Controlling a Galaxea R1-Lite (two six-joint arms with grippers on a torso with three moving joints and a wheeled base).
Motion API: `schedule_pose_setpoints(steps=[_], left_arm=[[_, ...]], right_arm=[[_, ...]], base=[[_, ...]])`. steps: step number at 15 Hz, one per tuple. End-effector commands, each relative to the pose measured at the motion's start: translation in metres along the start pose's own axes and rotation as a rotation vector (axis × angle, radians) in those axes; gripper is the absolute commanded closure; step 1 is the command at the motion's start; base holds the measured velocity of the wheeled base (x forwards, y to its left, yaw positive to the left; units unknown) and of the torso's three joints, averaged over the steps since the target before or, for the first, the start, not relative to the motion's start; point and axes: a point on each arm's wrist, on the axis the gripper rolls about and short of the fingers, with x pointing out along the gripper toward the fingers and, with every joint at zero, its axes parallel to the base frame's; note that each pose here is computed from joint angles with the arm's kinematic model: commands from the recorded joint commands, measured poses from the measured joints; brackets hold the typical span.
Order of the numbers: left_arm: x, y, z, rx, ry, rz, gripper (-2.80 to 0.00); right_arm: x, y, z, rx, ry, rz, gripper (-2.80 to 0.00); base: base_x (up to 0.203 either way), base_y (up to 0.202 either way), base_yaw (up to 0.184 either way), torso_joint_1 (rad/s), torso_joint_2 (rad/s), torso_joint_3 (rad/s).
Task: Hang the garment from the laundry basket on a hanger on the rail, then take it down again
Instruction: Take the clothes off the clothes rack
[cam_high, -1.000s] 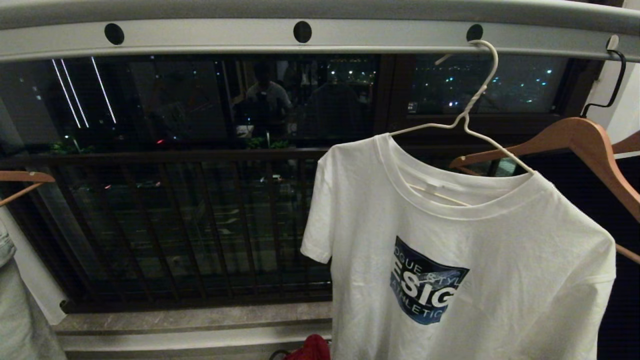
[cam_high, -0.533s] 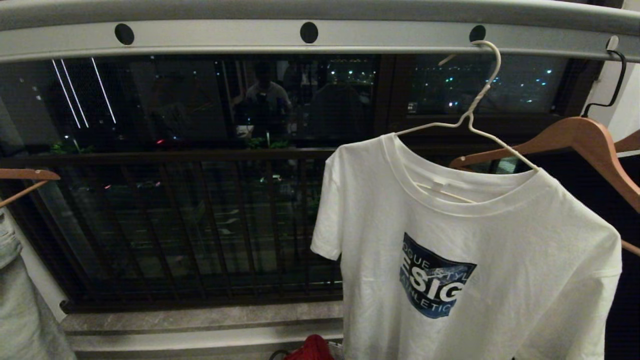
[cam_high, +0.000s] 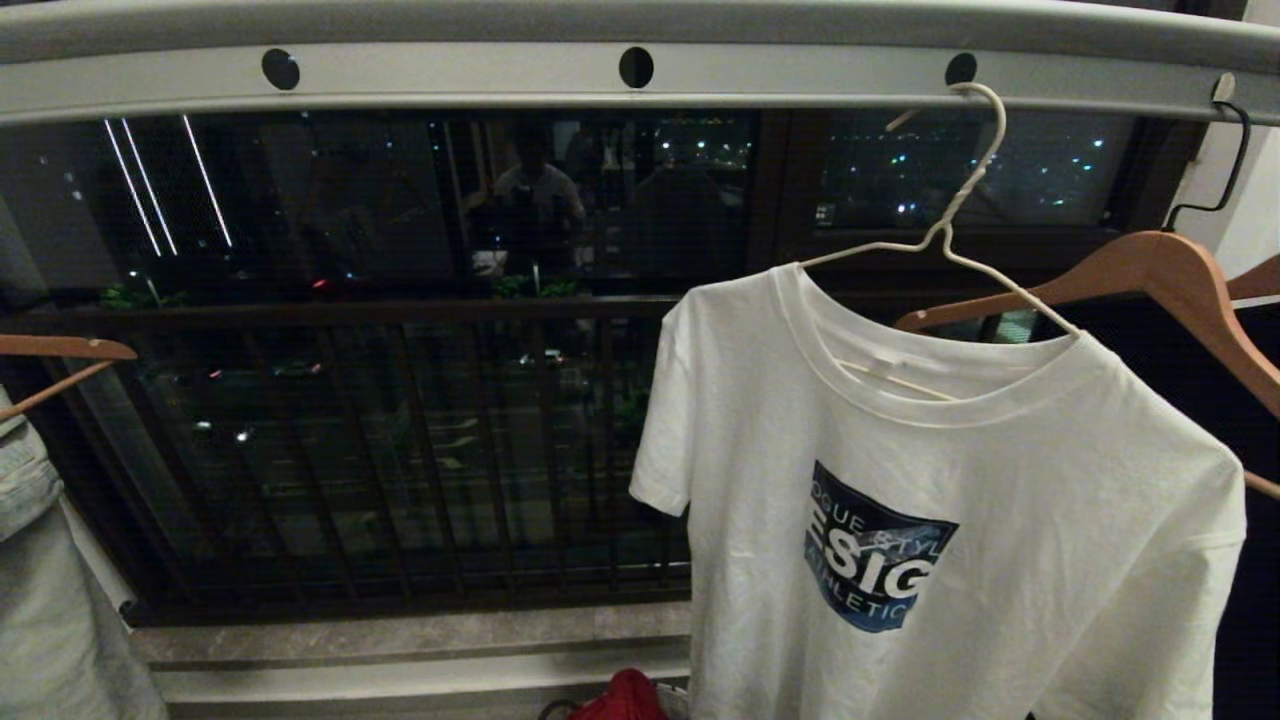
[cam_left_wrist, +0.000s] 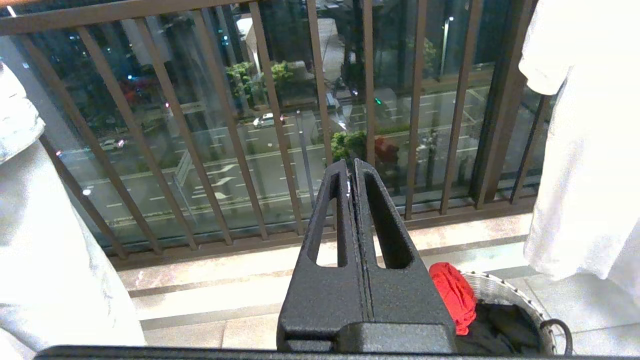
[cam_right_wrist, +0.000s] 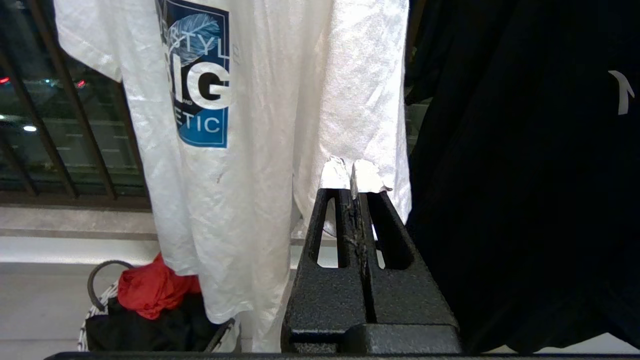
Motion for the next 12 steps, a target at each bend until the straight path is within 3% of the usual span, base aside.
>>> schedule_pose_setpoints(steps=[1, 12], left_arm=[[0.0009, -0.0003, -0.0042, -0.003, 0.013, -0.001, 0.0], [0.0009, -0.0001, -0.0042, -0.03, 0.014, 0.008, 0.0]], right_arm=[[0.0002, 0.0, -0.0004, -0.001, 0.003, 0.001, 0.0], [0.0002, 0.0, -0.0004, -0.005, 0.003, 0.001, 0.0]], base=[[0.0, 0.0, 0.0, 0.0, 0.0, 0.0], [0.0, 0.0, 0.0, 0.0, 0.0, 0.0]])
